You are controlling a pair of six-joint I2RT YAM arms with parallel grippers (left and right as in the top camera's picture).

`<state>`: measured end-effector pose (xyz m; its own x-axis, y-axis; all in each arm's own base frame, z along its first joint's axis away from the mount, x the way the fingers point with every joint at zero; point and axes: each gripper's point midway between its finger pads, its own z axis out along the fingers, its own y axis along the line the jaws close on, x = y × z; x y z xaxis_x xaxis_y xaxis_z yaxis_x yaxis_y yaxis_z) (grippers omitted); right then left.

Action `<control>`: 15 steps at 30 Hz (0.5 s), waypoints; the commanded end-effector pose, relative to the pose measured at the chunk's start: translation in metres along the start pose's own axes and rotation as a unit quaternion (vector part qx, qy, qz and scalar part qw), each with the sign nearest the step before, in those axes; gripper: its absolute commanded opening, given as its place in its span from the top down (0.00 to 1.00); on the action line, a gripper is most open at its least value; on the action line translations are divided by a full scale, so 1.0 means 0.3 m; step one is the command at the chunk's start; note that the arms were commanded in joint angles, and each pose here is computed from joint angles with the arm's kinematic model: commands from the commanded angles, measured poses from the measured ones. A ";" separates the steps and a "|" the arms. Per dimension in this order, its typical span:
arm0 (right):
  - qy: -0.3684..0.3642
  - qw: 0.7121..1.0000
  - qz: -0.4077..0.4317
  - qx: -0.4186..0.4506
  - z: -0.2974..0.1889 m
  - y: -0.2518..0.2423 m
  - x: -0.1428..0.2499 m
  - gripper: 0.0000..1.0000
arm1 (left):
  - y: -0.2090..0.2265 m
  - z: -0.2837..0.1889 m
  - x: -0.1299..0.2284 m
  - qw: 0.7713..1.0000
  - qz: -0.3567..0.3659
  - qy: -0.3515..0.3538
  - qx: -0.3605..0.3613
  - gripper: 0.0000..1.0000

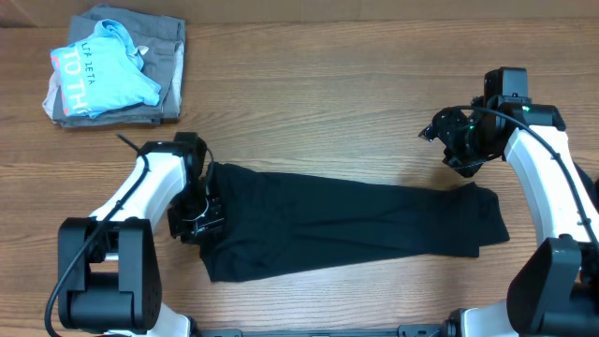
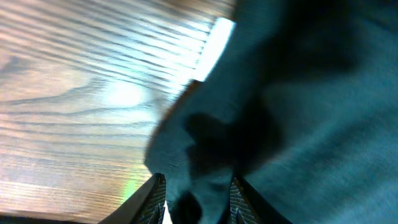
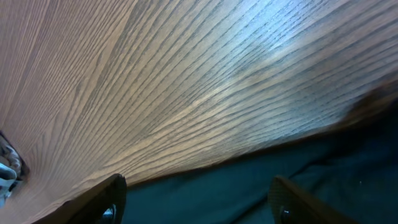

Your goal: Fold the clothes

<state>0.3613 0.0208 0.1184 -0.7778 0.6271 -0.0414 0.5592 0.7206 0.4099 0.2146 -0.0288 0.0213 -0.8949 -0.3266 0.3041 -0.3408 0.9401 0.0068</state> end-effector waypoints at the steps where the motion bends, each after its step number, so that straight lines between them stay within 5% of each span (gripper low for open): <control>1: -0.004 1.000 -0.006 -0.003 -0.013 0.002 0.006 0.23 | 0.053 0.009 -0.022 0.997 -0.073 -0.006 -0.011 0.62; 15: -0.004 1.000 -0.014 -0.003 -0.013 0.003 0.006 0.23 | 0.033 0.057 -0.005 0.996 -0.078 0.011 0.034 0.63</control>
<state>0.3611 0.0208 0.1183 -0.7844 0.6186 -0.0455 0.5505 0.7280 0.4086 0.2101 -0.0150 0.0087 -0.8333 -0.4602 0.3065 -0.4798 0.8773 0.0129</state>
